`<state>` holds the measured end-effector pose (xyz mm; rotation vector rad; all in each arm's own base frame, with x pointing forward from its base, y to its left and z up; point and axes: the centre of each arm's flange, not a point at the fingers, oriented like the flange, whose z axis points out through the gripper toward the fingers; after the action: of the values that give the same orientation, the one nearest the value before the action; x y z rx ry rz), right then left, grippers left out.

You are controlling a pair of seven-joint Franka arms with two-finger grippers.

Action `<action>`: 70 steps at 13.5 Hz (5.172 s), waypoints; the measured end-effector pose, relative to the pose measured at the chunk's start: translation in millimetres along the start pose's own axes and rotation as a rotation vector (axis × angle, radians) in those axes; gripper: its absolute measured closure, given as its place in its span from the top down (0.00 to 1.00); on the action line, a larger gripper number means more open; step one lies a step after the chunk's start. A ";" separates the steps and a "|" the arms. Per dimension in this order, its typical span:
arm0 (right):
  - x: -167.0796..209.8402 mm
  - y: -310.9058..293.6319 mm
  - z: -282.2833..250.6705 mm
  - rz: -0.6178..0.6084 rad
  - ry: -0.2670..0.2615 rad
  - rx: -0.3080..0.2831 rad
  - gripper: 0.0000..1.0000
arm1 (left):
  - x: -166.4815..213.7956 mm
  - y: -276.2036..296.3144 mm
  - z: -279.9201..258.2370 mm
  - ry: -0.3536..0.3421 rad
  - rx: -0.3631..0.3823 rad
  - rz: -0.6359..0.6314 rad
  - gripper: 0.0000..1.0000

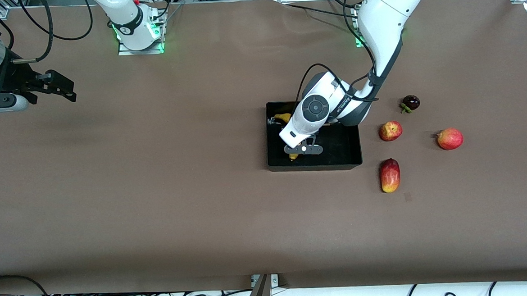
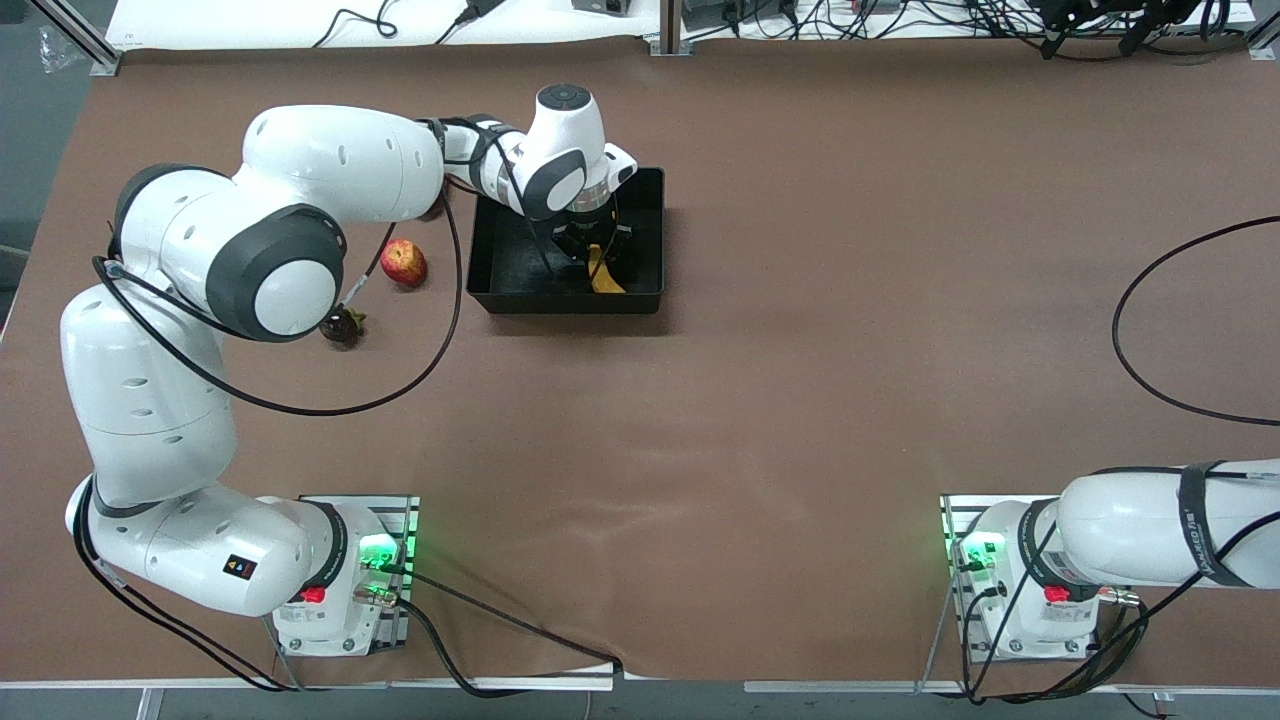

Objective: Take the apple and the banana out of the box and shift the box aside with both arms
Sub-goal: 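Grasp the yellow banana with the left gripper and lift it, then carry the banana with the left gripper and lower it beside the apples, then release the banana with the left gripper while the right gripper reaches the tray, then grip the tray rim with the right gripper and drag it away from the fruit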

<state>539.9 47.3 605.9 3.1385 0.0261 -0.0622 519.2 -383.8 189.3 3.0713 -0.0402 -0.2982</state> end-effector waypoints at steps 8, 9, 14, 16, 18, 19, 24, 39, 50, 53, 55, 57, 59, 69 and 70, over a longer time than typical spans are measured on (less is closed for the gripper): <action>0.3 -0.2 -0.7 0.000 0.003 0.000 1.00 | 26.5 -68.8 -180.3 -0.102 0.100 0.020 0.34; 0.3 -0.2 -0.7 0.000 0.003 0.000 1.00 | 35.2 -98.8 -191.5 -0.111 0.096 0.078 0.34; 0.3 -0.3 -1.0 -0.001 0.004 0.000 1.00 | 80.9 -317.6 -197.3 -0.142 0.059 0.329 0.34; 0.3 -0.3 -1.1 -0.001 0.004 0.000 1.00 | 84.2 -382.5 -179.9 -0.101 0.045 0.381 0.34; 0.3 -0.3 -1.3 -0.001 0.005 0.000 1.00 | 83.0 -431.9 -140.9 -0.021 0.046 0.415 0.34; 0.3 -0.3 -1.5 -0.001 0.005 0.000 1.00 | 81.0 -449.7 -116.6 0.010 0.050 0.414 0.34; 0.3 -0.3 -1.7 -0.001 0.006 0.000 1.00 | 78.1 -456.5 -56.6 0.001 0.037 0.419 0.48; 34.3 -346.1 259.5 -0.082 -0.049 0.107 1.00 | -18.3 -377.2 -377.3 0.085 0.095 0.112 1.00; -7.0 -471.4 395.6 -0.133 0.017 0.042 0.66 | -69.1 -350.4 -418.5 0.157 0.040 0.012 1.00; 4.1 -466.8 390.6 -0.116 0.038 0.051 0.37 | -70.6 -348.1 -416.5 0.140 0.040 0.009 1.00; 6.3 -466.7 387.9 -0.098 0.031 0.066 0.11 | -71.7 -348.5 -415.4 0.129 0.040 0.003 1.00; 13.6 -460.7 382.4 -0.053 0.017 0.087 0.03 | -72.1 -348.8 -415.0 0.125 0.040 0.003 1.00; 31.6 -441.5 364.7 -0.007 0.011 0.090 0.03 | -72.5 -348.9 -414.5 0.121 0.042 0.002 1.00; 138.7 -97.0 244.4 -0.099 -0.190 0.037 0.03 | -73.8 -348.4 -415.2 0.114 0.042 0.002 1.00; 137.1 -66.9 251.9 -0.109 -0.202 0.031 0.03 | -73.9 -348.4 -415.2 0.113 0.042 0.002 1.00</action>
<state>665.8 115.8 348.6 3.1412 0.1966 -0.3820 534.0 -11.9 590.1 3.1231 -0.0456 -0.1246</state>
